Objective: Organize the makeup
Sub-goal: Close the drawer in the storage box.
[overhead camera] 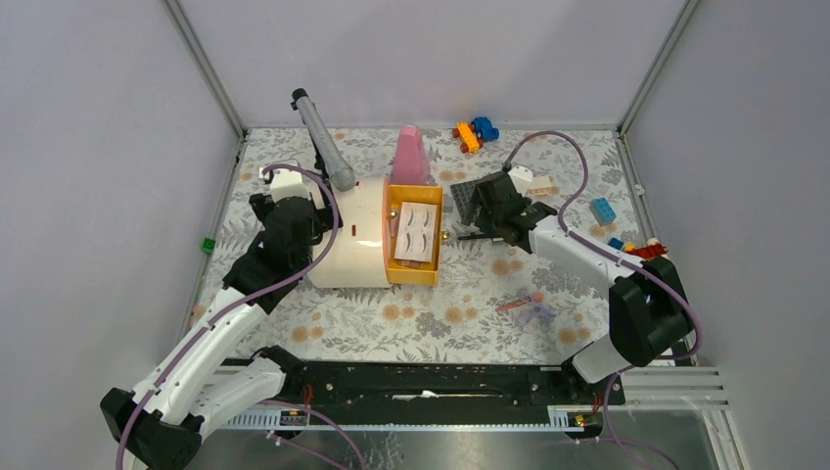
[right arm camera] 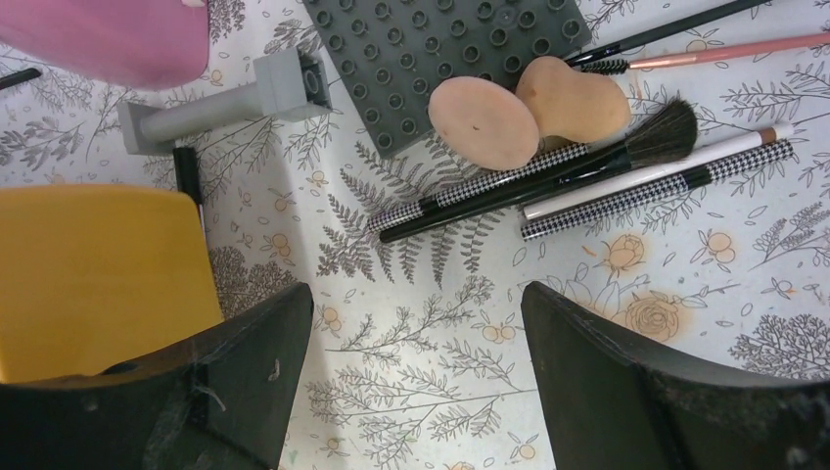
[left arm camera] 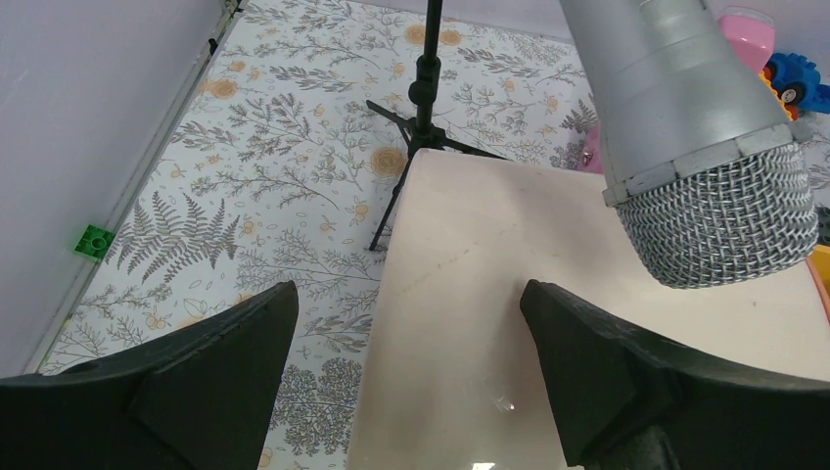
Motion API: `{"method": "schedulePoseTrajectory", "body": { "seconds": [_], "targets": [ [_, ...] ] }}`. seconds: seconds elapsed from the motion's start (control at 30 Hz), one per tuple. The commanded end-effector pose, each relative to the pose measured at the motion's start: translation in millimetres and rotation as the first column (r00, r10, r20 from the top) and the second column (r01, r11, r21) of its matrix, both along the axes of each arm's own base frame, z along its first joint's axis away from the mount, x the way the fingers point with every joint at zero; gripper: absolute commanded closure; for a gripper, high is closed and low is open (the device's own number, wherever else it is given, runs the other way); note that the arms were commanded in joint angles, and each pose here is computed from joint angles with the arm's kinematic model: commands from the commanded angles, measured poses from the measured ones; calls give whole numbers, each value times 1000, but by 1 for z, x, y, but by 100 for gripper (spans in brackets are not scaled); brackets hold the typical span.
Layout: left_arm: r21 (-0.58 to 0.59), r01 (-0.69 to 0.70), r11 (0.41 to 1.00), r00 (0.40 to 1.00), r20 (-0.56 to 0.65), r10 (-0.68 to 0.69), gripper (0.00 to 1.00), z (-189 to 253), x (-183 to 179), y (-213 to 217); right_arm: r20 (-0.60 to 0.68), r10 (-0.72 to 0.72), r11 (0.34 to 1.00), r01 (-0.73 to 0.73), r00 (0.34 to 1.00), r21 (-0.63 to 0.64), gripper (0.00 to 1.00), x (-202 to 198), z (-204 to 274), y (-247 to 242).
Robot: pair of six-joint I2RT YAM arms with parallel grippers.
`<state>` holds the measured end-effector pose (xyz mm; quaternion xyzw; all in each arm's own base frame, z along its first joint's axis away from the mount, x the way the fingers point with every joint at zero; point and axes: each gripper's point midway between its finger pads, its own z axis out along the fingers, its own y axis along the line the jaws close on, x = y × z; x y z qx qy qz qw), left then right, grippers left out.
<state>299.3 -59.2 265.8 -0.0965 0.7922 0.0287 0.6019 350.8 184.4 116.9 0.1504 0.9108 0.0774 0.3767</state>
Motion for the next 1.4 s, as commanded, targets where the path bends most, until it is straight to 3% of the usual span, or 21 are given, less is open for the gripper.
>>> {"method": "schedulePoseTrajectory", "body": {
  "seconds": [0.0,0.17,0.57,1.37],
  "targets": [
    [-10,13,1000,1000,1,-13,1,6,3,-3,31,58,993,-61,998,103,16,12,1,13],
    [-10,13,1000,1000,-4,-13,1,5,3,-3,37,157,971,-161,987,178,17,22,-6,40],
    [-8,6,1000,1000,-7,-6,1,5,4,-1,17,233,935,-229,972,272,20,40,-11,78],
    [-1,-46,999,999,-4,46,1,6,2,10,8,462,854,-447,887,264,21,25,-10,188]
  ]
}}
